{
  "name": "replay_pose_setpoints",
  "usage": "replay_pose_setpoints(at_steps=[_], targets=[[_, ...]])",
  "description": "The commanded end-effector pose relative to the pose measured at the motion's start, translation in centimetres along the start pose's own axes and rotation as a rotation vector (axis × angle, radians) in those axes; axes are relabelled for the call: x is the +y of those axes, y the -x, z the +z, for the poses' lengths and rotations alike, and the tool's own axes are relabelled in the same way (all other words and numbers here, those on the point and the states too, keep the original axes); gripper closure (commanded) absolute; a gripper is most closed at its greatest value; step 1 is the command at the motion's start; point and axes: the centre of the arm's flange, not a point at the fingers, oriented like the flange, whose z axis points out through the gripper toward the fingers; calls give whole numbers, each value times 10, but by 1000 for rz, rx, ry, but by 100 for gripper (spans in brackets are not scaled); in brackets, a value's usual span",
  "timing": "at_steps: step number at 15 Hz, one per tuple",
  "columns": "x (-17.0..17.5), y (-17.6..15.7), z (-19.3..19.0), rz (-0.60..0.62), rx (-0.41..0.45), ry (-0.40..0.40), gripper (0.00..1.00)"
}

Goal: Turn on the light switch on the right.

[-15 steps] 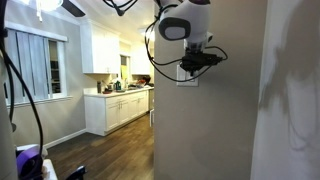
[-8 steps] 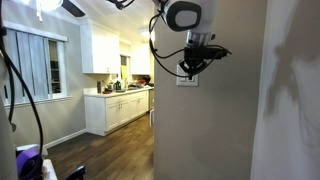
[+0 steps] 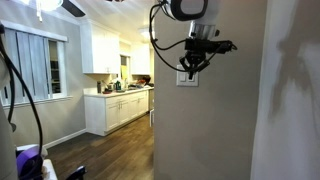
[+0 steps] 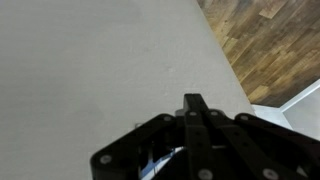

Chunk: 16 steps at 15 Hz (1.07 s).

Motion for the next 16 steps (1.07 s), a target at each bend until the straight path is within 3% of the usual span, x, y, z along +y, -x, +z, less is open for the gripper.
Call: replay_pose_setpoints(at_steps=[1, 2, 6, 16], targets=[[-2, 6, -8, 31, -25, -17, 74], [1, 3, -1, 7, -3, -8, 97], [2, 5, -1, 12, -4, -9, 74], [2, 5, -1, 12, -4, -9, 74]])
